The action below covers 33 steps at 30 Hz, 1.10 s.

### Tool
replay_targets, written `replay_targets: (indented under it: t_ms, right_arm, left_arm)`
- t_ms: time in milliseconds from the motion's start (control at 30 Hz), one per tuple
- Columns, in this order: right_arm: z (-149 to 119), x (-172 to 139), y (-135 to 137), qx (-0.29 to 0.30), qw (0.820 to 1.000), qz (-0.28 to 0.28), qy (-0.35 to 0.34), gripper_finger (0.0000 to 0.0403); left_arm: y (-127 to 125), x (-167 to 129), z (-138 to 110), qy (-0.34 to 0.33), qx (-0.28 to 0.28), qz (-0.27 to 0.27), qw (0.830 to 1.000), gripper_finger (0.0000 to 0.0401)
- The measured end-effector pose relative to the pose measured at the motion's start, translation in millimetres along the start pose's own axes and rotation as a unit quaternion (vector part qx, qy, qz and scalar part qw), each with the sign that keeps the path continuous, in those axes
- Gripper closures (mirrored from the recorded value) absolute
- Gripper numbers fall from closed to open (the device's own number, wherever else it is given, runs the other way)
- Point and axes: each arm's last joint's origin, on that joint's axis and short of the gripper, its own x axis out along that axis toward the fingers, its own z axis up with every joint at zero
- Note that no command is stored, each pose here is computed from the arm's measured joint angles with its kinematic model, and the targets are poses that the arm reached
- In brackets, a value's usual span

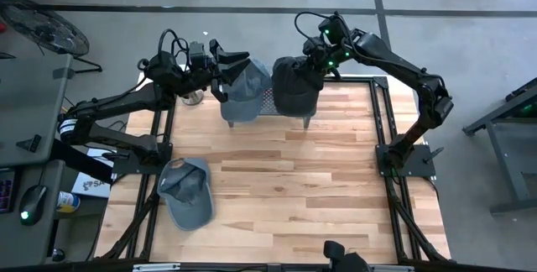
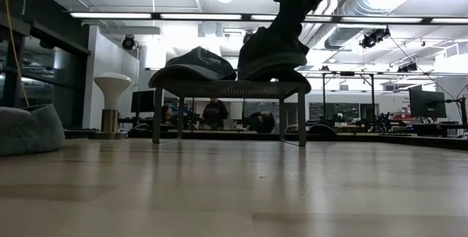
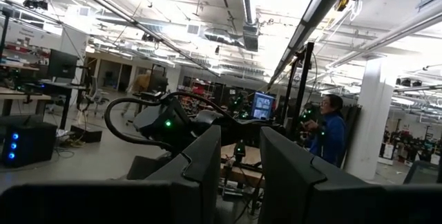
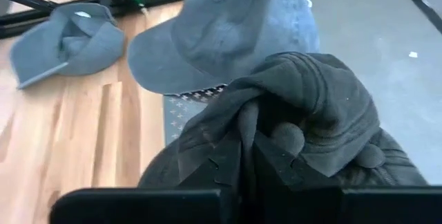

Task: Pick & Place hat
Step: Stack the black cap on top of the other black cap on the shelf

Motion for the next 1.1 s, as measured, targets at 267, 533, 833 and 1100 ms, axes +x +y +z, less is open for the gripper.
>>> replay_targets:
  t_ms: [267, 533, 833, 1100]
  right_arm:
    - [-0.1, -0.1, -0.3, -0.008, 1.000, -0.004, 0.001, 0.0344]
    - [-0.1, -0.1, -0.3, -0.009, 1.000, -0.004, 0.001, 0.0275]
    - [2.8, -0.6, -1.7, -0.011, 1.000, -0.021, -0.009, 0.0214]
    - [6.0, -2.3, -2.0, -0.018, 0.999, -0.029, -0.023, 0.0212]
  left_arm:
    - [0.0, 0.0, 0.0, 0.000, 0.000, 0.000, 1.000, 0.0300]
    - [0.0, 0.0, 0.0, 0.000, 0.000, 0.000, 1.000, 0.0300]
    - [0.0, 0.0, 0.0, 0.000, 0.000, 0.000, 1.000, 0.0300]
    - [0.0, 0.1, -0.1, 0.000, 0.000, 0.000, 1.000, 0.0300]
